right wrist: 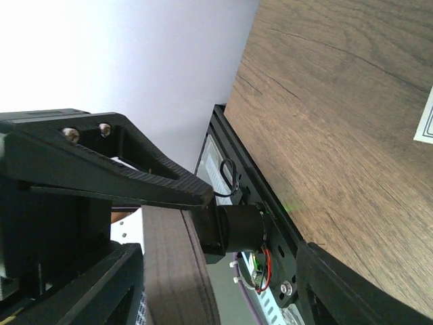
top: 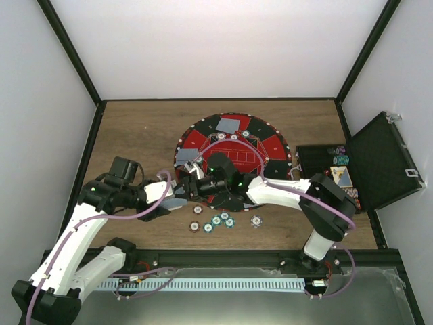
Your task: Distribute texas hold em gaming equipment
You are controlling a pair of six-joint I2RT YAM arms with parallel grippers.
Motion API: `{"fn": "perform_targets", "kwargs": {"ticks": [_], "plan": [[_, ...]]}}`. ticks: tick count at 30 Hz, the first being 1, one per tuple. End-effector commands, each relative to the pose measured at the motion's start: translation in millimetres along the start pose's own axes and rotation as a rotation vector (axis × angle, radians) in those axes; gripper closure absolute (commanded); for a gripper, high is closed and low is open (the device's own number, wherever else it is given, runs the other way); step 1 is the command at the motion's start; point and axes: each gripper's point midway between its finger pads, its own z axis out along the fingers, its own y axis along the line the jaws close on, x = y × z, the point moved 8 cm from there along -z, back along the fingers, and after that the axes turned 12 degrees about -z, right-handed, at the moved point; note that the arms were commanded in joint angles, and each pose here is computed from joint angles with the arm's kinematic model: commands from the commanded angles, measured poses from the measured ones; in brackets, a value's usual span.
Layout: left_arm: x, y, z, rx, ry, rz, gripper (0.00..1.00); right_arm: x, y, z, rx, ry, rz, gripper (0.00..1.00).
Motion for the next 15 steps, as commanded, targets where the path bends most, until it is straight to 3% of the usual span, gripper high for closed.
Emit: {"fn": "perform_targets", "kwargs": {"ticks": [1, 15], "plan": [[-2, -1, 0, 0.007, -0.020, 0.034, 0.91, -6, 4, 6, 0.003, 0.009, -0.025, 0.38], [1, -1, 1, -0.005, -0.013, 0.046, 0.91, 3, 0, -37, 0.062, -0.044, -0.012, 0.58]]}}
